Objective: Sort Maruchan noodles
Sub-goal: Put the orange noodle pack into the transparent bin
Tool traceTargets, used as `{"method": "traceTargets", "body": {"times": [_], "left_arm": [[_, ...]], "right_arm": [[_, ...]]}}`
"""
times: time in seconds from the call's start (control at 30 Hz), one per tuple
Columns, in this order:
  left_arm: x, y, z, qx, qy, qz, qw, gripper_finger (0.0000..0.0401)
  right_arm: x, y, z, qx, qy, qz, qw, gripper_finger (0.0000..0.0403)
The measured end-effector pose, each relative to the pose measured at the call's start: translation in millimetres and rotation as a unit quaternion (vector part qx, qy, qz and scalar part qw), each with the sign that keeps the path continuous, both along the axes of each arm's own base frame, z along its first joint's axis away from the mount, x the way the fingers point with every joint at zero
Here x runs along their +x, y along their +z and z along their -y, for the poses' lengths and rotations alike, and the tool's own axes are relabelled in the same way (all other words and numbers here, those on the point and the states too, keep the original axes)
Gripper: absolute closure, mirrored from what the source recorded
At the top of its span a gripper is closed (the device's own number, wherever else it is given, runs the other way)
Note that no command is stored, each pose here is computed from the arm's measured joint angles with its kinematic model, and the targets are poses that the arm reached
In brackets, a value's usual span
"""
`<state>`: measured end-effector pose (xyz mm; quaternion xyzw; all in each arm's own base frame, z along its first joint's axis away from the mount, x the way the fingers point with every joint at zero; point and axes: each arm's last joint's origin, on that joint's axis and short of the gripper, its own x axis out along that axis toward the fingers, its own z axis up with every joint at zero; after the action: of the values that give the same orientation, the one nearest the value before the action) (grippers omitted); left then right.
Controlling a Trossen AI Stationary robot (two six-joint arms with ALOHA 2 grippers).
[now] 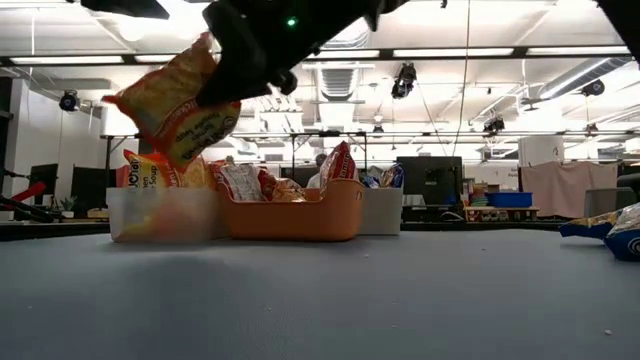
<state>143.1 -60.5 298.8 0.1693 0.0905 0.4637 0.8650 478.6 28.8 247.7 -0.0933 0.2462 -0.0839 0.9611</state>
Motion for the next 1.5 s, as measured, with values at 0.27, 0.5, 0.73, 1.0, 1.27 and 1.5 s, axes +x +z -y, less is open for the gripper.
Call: {"method": "traceTargets", "body": {"times": [0.27, 0.5, 0.73, 1.0, 1.27, 1.5], "left_arm": [[-2, 0, -2, 0.014, 0.000, -0.021, 1.000, 0.0362], [-5, 2, -3, 0.012, 0.000, -0.019, 1.000, 0.0362], [-5, 2, -4, 0.012, 0.000, -0.019, 1.000, 0.0362], [-5, 2, -4, 0.013, 0.000, -0.019, 1.000, 0.0362], [-5, 2, -4, 0.013, 0.000, -0.019, 1.000, 0.0362], [-5, 2, -4, 0.013, 0.000, -0.019, 1.000, 0.0362]], "right_arm": [[29, 6, 18, 0.001, -0.025, -0.070, 0.997, 0.0348], [47, -1, 29, 0.016, -0.050, -0.144, 0.988, 0.0348], [58, -8, 33, 0.023, -0.059, -0.151, 0.987, 0.0334], [59, -8, 37, 0.020, -0.065, -0.147, 0.987, 0.0291], [66, 4, 37, 0.002, -0.050, -0.091, 0.995, 0.0285], [73, 9, 37, 0.003, -0.044, -0.041, 0.998, 0.0297]]}}
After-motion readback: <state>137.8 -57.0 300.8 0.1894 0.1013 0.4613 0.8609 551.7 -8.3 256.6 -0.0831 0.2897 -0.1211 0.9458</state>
